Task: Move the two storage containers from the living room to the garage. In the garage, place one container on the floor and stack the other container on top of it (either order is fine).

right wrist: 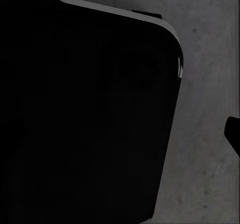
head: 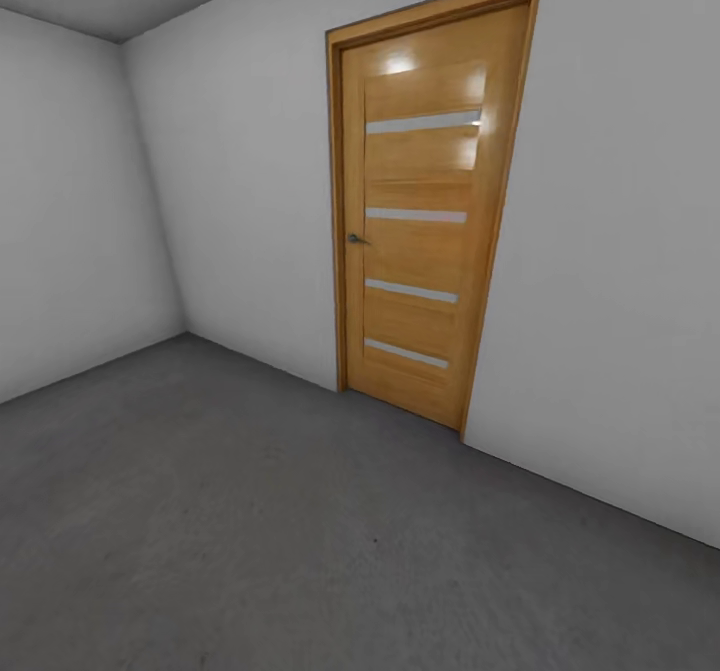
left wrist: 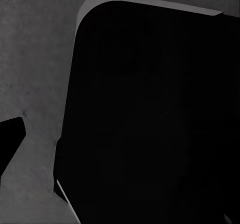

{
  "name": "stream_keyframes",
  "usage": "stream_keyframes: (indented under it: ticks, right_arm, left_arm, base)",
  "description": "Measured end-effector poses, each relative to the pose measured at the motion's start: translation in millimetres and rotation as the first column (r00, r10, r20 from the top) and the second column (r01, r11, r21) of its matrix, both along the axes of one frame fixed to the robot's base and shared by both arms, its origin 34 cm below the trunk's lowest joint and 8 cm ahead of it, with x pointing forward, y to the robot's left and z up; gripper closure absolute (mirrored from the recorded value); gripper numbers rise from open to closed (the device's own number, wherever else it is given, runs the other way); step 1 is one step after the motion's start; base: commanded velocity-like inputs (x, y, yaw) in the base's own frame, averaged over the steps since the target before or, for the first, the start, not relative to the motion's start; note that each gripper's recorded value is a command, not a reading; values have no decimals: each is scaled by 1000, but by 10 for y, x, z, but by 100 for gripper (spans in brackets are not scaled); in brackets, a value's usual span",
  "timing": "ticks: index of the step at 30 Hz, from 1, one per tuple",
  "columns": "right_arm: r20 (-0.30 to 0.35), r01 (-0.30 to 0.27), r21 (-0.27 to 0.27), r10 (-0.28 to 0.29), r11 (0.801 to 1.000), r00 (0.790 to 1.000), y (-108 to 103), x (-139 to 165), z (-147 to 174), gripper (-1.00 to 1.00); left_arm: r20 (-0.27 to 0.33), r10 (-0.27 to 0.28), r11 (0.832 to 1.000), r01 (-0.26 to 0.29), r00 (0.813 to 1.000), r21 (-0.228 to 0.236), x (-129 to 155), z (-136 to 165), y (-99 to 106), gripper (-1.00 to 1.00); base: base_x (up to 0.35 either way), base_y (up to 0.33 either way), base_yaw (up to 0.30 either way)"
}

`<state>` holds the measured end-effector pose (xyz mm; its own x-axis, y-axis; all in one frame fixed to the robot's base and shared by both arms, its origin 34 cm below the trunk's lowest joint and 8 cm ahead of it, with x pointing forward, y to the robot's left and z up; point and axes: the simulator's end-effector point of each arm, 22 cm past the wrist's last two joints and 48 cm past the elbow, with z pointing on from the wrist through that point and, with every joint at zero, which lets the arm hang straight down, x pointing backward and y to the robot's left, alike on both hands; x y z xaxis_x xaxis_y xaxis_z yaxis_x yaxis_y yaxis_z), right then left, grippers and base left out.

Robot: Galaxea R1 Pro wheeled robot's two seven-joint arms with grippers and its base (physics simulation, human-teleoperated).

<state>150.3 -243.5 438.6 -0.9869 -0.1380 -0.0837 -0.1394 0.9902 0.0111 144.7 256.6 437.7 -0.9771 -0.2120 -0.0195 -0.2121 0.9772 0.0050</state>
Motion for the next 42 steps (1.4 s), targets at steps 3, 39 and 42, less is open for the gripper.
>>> stream_keyframes:
  ticks: [3, 39, 42]
  right_arm:
    - [0, 0, 0, 0, 1000, 1000, -1, 0, 0, -100]
    - [-4, 9, -1, -9, 1000, 1000, 3, -9, -1, -100]
    - [-4, 10, -1, -10, 1000, 1000, 3, -10, -1, -100]
  left_arm:
    - [0, 0, 1000, 0, 1000, 1, -1, 0, 8, -100]
    - [0, 0, 1000, 0, 1000, 1, 0, 0, 12, -100]
    - [0, 0, 1000, 0, 1000, 1, 0, 0, 12, -100]
  base:
    - [325, 0, 0]
    - [325, 117, -50]
    - [325, 154, -247]
